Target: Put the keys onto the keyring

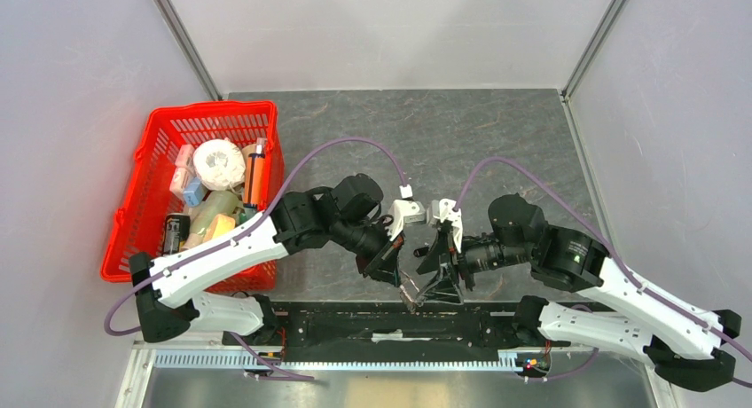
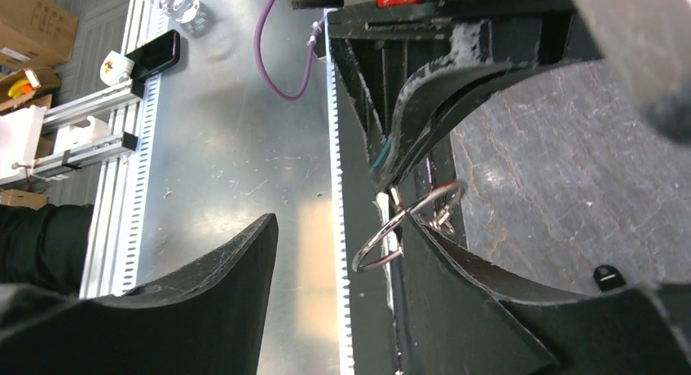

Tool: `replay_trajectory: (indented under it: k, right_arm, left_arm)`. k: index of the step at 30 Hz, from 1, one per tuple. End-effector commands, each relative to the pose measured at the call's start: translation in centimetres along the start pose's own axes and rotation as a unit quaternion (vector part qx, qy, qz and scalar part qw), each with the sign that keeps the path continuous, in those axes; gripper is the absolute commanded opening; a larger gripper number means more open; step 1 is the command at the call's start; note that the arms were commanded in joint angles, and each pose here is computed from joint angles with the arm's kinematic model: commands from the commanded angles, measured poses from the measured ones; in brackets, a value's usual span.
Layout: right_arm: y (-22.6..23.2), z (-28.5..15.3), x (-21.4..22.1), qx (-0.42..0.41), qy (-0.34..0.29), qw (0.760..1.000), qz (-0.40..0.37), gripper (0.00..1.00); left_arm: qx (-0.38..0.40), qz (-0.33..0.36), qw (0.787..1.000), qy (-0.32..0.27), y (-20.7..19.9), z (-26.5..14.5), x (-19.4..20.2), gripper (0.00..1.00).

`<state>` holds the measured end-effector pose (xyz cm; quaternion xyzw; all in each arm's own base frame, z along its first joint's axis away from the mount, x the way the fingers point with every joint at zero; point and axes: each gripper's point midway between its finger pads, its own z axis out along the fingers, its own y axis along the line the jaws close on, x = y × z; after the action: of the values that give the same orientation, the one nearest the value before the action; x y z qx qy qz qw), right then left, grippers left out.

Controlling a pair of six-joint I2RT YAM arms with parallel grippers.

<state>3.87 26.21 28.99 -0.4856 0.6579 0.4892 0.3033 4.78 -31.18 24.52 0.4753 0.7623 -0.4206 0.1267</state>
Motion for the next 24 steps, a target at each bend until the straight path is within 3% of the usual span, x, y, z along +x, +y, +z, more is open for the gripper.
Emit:
replay_trajectory:
  k: [1, 24]
  right_arm:
    - [0.2, 0.6, -2.1, -0.007, -0.034, 0.998, -0.058, 0.64]
    - [1.0, 1.9, -2.8, -0.034, -0.036, 0.993, -0.109, 0.44]
  left_arm:
    - [0.045, 0.044, 0.998, -0.003, -2.3, -0.9, -0.9, 0.02]
    - [0.075, 0.072, 0.995, -0.001, -4.1, -2.3, -1.5, 0.02]
